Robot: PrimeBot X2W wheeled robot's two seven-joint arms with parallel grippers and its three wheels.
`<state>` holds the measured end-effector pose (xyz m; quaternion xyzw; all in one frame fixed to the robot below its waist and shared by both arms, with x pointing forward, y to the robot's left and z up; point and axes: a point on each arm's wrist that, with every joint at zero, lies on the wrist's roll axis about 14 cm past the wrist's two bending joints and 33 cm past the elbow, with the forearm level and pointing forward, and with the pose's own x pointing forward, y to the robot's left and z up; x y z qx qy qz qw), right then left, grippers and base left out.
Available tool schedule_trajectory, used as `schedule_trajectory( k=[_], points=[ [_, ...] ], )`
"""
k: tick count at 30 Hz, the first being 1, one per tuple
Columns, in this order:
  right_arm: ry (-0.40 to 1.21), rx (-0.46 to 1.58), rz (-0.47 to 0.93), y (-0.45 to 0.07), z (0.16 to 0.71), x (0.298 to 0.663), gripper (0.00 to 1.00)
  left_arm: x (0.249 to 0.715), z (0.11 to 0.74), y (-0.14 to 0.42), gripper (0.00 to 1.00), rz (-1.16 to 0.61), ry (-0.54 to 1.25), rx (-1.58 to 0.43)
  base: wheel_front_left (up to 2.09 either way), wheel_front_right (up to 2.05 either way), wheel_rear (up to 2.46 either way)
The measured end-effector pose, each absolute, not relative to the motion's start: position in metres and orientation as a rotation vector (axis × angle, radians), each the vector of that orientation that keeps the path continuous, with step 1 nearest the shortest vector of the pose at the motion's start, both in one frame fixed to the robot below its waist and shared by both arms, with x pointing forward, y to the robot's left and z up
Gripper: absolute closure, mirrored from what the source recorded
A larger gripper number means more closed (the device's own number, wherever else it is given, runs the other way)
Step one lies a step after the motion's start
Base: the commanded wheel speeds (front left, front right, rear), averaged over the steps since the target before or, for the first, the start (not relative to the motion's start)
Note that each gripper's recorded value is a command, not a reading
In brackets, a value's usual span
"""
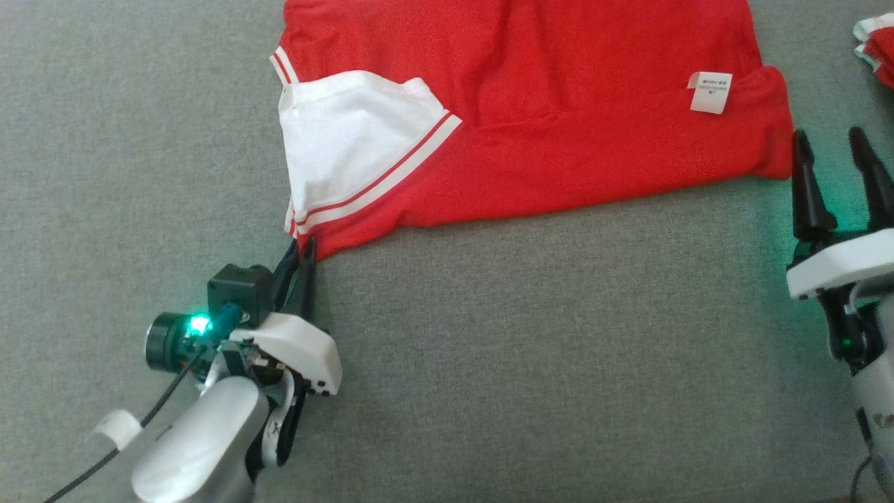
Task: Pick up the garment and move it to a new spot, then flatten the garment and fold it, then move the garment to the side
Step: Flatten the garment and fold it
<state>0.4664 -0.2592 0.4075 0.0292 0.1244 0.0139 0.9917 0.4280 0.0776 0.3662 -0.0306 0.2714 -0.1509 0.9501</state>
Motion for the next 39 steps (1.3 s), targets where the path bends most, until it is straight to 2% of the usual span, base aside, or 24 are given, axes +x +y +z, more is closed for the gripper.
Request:
schedule_trajectory(
  k=[7,15,16,18,20,22,23,35,39],
  points=[
    [0.351,0.117,-0.005,-0.262,0.386,0.454,0.00,0.428,0.386,0.088,1.00,-0.303,0.503,-0.041,0.00,0.00,0.00],
    [0.506,0.162,0.028,-0.246,0.363,0.450,0.00,0.425,0.399,0.096,1.00,-0.294,0.480,-0.030,0.00,0.00,0.00],
    [0.521,0.168,0.036,-0.243,0.361,0.449,0.09,0.424,0.400,0.097,1.00,-0.294,0.480,-0.028,0.00,0.00,0.00],
    [0.528,0.174,0.048,-0.239,0.361,0.449,0.41,0.422,0.400,0.098,1.00,-0.294,0.482,-0.026,0.00,0.00,0.00],
    [0.536,0.172,0.055,-0.239,0.361,0.449,0.58,0.421,0.401,0.099,1.00,-0.295,0.479,-0.025,0.00,0.00,0.00],
    [0.548,0.163,0.062,-0.239,0.360,0.449,0.94,0.422,0.403,0.099,1.00,-0.297,0.472,-0.025,0.00,0.00,0.00],
    [0.550,0.158,0.069,-0.238,0.360,0.449,1.00,0.421,0.404,0.099,1.00,-0.299,0.470,-0.024,0.00,0.00,0.00],
    [0.525,0.106,0.102,-0.252,0.378,0.442,1.00,0.410,0.418,0.096,1.00,-0.327,0.431,-0.020,0.00,0.00,0.00],
    [0.523,0.093,0.105,-0.262,0.382,0.427,1.00,0.391,0.421,0.091,1.00,-0.353,0.433,-0.034,0.00,0.00,0.00]
  ],
)
